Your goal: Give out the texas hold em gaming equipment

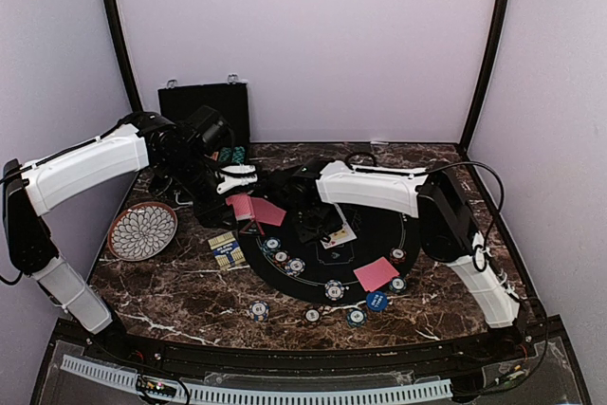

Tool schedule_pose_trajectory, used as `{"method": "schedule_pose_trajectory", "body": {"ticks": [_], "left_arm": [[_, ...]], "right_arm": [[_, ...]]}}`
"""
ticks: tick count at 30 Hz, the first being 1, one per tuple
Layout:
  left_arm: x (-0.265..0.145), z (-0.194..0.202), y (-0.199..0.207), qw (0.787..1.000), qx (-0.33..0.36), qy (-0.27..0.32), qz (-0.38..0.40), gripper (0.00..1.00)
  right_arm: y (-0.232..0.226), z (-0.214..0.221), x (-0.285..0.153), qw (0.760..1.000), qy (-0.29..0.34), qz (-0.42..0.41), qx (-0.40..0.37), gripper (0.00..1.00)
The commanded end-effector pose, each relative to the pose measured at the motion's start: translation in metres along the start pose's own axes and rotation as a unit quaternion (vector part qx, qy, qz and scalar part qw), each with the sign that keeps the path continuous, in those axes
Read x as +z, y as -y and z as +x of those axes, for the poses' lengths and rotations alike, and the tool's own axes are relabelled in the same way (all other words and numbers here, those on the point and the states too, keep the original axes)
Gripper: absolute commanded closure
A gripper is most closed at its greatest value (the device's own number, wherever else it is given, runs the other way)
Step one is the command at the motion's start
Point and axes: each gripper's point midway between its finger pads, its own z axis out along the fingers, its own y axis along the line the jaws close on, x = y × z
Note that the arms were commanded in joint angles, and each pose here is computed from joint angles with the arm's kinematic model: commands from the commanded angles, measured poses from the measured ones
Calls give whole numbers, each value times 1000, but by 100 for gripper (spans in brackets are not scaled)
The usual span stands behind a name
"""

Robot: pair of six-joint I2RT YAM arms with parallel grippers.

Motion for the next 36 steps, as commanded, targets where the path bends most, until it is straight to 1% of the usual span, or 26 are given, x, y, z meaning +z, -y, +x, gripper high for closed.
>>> {"method": "schedule_pose_trajectory", "body": {"ticks": [1, 5, 7, 9, 12, 15, 16, 20, 21, 22, 24, 36], "left_arm": [[-14, -4, 2, 1000, -1, 17, 1, 100], [-15, -6, 1, 1000, -2, 20, 1, 100], [-16, -7, 0, 1000, -2, 21, -1, 100], [-18, -8, 0, 1000, -3, 22, -2, 100], [-19, -9, 0, 1000, -5, 24, -1, 100], [-20, -11, 0, 1000, -5, 29, -2, 100], [-21, -12, 0, 999, -6, 31, -2, 100], [-22, -15, -2, 999, -7, 36, -4, 100], [-22, -15, -2, 999, -8, 36, -5, 100], [-22, -15, -2, 999, -7, 36, -4, 100], [-22, -15, -2, 999, -6, 36, -5, 100], [-20, -16, -4, 999, -8, 38, -9, 100]], "right_arm": [[-6, -16, -28, 996, 30, -69, 38, 51], [-7, -34, -55, 977, 55, -181, 95, 40], [-2, -41, -69, 961, 69, -236, 124, 34], [3, -48, -87, 939, 86, -295, 153, 28], [5, -55, -117, 893, 105, -395, 186, 19], [-2, -58, -149, 827, 113, -510, 209, 14], [-6, -56, -156, 809, 110, -538, 211, 13], [-23, -53, -180, 751, 98, -619, 208, 10], [-26, -51, -182, 741, 96, -631, 208, 9], [-29, -50, -186, 732, 95, -642, 206, 8], [-36, -49, -191, 723, 91, -654, 201, 8], [-88, -35, -204, 685, 45, -705, 175, 8]]}}
